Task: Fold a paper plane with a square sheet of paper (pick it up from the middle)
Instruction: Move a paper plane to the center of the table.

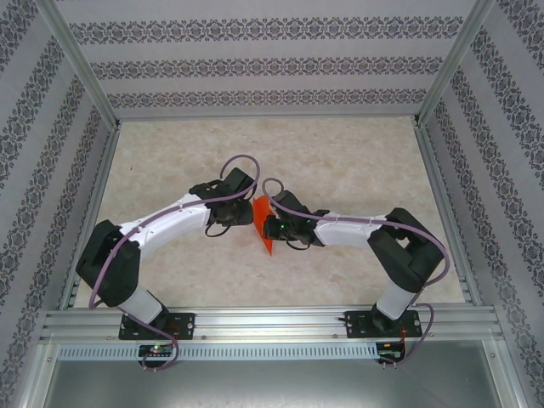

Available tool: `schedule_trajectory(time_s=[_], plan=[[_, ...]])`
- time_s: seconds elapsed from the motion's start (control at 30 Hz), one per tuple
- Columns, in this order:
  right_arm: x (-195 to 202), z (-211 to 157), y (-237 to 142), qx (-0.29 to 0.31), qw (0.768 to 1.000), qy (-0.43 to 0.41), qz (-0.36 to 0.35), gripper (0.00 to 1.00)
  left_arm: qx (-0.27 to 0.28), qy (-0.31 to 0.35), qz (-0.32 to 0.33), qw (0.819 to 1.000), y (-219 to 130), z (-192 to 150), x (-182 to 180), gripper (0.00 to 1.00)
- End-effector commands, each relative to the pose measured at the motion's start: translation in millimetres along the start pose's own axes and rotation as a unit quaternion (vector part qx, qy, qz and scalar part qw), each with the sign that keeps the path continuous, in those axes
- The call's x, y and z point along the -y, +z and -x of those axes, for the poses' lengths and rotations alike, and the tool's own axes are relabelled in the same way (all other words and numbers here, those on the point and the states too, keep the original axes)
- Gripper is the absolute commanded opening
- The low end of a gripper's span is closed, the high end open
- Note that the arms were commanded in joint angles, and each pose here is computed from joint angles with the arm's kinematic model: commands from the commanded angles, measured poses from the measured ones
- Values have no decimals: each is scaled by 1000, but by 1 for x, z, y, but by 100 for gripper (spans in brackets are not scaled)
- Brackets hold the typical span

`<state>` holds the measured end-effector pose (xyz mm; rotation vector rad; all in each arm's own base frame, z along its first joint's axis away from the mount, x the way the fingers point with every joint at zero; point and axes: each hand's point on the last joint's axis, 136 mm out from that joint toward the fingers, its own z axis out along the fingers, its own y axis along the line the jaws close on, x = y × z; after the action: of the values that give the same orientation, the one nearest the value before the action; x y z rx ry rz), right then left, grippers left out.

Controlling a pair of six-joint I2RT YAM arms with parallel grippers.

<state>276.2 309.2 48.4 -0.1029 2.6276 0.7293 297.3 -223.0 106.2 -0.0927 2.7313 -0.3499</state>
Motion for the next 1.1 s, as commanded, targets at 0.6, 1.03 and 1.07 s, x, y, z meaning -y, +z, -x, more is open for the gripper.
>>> schedule_trajectory(time_s=[0.6, 1.03, 1.07], plan=[[48, 11, 4, -56, 973, -47, -219, 11, 78, -85, 17, 993, -26, 12, -56, 48], [73, -21, 31, -112, 962, -26, -248, 22, 66, -83, 14, 994, -19, 12, -58, 48], [75, -22, 32, -114, 961, -26, -251, 23, 66, -83, 13, 994, -19, 12, -57, 48]])
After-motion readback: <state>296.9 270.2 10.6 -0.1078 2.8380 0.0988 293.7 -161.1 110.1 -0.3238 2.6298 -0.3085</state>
